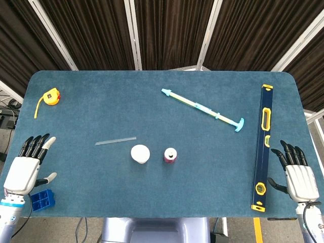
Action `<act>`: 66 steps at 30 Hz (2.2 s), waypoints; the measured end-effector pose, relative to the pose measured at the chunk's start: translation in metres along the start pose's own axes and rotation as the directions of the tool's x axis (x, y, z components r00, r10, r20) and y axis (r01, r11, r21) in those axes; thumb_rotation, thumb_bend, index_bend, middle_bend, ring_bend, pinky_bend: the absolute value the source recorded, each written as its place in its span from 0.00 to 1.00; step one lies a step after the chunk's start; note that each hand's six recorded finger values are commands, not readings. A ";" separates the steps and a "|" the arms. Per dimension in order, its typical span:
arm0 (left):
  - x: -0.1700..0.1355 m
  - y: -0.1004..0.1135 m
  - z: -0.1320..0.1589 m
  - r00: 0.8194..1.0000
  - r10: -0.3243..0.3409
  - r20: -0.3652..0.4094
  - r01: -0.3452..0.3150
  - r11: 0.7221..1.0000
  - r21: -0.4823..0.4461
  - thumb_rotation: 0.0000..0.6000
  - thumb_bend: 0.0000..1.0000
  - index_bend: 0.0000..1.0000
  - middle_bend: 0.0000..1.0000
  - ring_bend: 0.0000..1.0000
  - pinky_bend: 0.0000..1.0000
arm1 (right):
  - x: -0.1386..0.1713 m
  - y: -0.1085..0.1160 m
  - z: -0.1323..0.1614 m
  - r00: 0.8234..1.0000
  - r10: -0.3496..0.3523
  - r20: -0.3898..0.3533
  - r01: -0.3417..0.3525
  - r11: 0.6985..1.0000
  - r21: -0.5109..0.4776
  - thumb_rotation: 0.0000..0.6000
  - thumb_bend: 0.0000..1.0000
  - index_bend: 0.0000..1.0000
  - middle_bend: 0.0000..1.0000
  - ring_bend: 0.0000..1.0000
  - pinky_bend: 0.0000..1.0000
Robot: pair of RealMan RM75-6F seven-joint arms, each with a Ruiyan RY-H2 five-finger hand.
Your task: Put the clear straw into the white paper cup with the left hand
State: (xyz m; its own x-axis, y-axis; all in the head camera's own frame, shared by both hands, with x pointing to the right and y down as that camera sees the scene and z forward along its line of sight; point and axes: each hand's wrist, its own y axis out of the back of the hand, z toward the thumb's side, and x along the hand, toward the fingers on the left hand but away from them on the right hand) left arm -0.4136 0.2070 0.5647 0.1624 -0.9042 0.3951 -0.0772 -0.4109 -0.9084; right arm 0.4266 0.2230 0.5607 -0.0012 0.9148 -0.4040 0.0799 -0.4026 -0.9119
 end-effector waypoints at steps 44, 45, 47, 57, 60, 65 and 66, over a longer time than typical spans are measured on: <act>0.088 0.007 0.035 0.997 -0.042 -0.060 0.038 0.997 -0.065 1.00 0.20 0.46 0.00 0.00 0.00 | -0.001 -0.001 0.000 1.000 0.017 -0.010 -0.018 1.000 -0.022 1.00 0.18 0.16 0.00 0.00 0.00; 0.097 0.003 0.041 0.997 -0.053 -0.065 0.049 0.997 -0.064 1.00 0.20 0.46 0.00 0.00 0.00 | -0.002 -0.001 0.000 1.000 0.018 -0.010 -0.019 1.000 -0.023 1.00 0.18 0.16 0.00 0.00 0.00; 0.109 -0.005 0.050 0.995 -0.073 -0.072 0.069 0.996 -0.063 1.00 0.22 0.46 0.00 0.00 0.00 | -0.002 -0.001 0.000 1.000 0.021 -0.010 -0.022 0.999 -0.026 1.00 0.18 0.16 0.00 0.00 0.00; 0.158 -0.055 0.104 0.978 -0.186 -0.093 0.181 0.982 -0.063 1.00 0.28 0.49 0.00 0.00 0.00 | -0.007 -0.002 0.000 0.999 0.037 -0.010 -0.037 0.999 -0.036 1.00 0.18 0.16 0.00 0.00 0.00; 0.170 -0.066 0.119 0.974 -0.207 -0.091 0.202 0.977 -0.063 1.00 0.29 0.49 0.00 0.00 0.00 | -0.008 -0.002 -0.001 0.999 0.041 -0.007 -0.041 0.998 -0.040 1.00 0.18 0.16 0.00 0.00 0.00; 0.183 -0.081 0.137 0.970 -0.225 -0.097 0.221 0.974 -0.053 1.00 0.29 0.49 0.00 0.00 0.00 | -0.008 -0.002 -0.001 0.999 0.042 -0.008 -0.043 0.998 -0.049 1.00 0.18 0.16 0.00 0.00 0.00; 0.184 -0.085 0.140 0.968 -0.231 -0.102 0.226 0.973 -0.053 1.00 0.29 0.49 0.00 0.00 0.00 | -0.007 -0.002 -0.001 0.999 0.042 -0.009 -0.042 0.998 -0.051 1.00 0.18 0.16 0.00 0.00 0.00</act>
State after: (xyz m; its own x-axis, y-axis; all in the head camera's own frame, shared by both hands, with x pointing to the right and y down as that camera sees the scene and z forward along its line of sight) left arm -0.2393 0.0915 0.6955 0.0743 -0.7920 0.6060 -0.0904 -0.6105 -0.7869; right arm 0.4276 0.2171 0.5652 0.0107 0.8974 -0.4410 0.1304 -0.4385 -0.8892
